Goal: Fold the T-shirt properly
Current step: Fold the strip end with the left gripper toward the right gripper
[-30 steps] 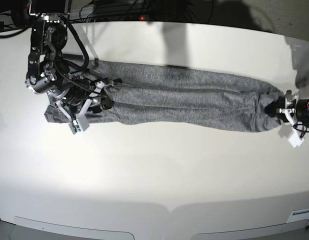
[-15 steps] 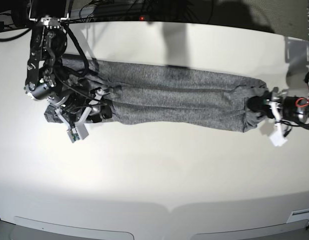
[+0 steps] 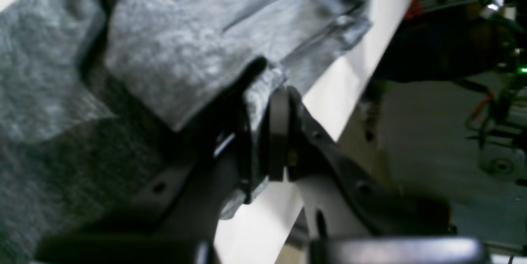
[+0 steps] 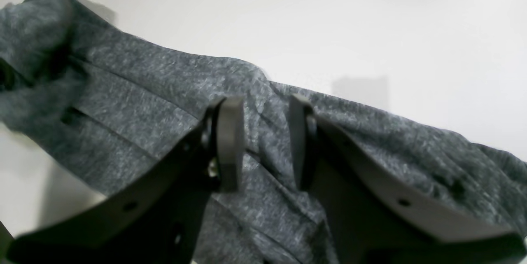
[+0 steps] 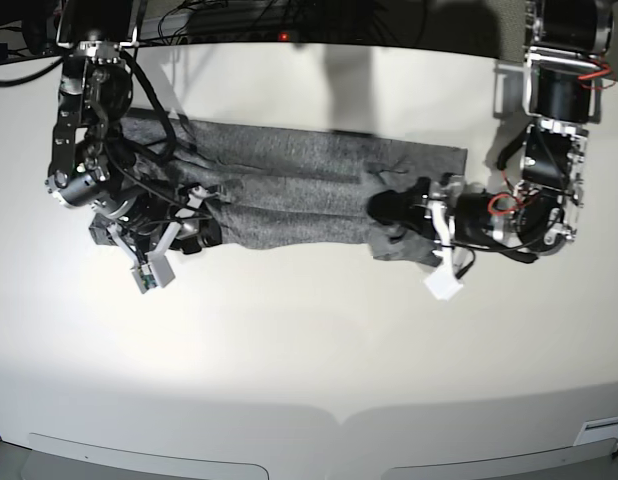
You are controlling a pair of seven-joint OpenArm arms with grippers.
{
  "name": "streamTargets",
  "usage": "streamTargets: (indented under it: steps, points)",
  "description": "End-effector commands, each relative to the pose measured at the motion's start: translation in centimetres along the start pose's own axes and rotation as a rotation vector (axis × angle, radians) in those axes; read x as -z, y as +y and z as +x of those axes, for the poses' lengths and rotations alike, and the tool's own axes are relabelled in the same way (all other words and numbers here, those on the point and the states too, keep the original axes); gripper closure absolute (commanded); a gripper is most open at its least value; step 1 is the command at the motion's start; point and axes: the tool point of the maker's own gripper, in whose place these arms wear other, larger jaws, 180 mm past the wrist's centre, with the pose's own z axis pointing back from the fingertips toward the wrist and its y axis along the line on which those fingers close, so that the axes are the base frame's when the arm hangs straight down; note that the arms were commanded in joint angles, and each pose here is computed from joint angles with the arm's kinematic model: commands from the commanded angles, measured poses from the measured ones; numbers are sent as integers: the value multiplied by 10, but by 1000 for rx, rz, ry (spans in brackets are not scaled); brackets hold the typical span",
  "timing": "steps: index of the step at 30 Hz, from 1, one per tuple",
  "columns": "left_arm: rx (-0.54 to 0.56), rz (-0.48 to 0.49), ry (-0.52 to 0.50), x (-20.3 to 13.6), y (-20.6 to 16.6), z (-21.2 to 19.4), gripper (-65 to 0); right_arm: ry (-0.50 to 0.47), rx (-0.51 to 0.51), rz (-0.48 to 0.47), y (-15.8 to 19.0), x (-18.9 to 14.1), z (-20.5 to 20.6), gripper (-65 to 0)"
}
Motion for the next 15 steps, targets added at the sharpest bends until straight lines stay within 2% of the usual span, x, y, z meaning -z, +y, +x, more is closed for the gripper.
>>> streamTargets:
  steps: [1, 5, 10, 14, 15]
  points:
    - [39, -25, -43, 0, -11, 20, 0, -57, -20, -4, -2, -4, 19, -182]
    - [65, -4, -12, 15, -12, 15, 0, -54, -20, -4, -2, -4, 18, -182]
    - [71, 3, -68, 16, -12, 26, 0, -54, -20, -4, -2, -4, 18, -182]
    - [71, 3, -56, 16, -11, 23, 0, -54, -20, -4, -2, -4, 18, -182]
    - [71, 2, -55, 16, -12, 23, -21, -54, -20, -4, -3, -4, 18, -182]
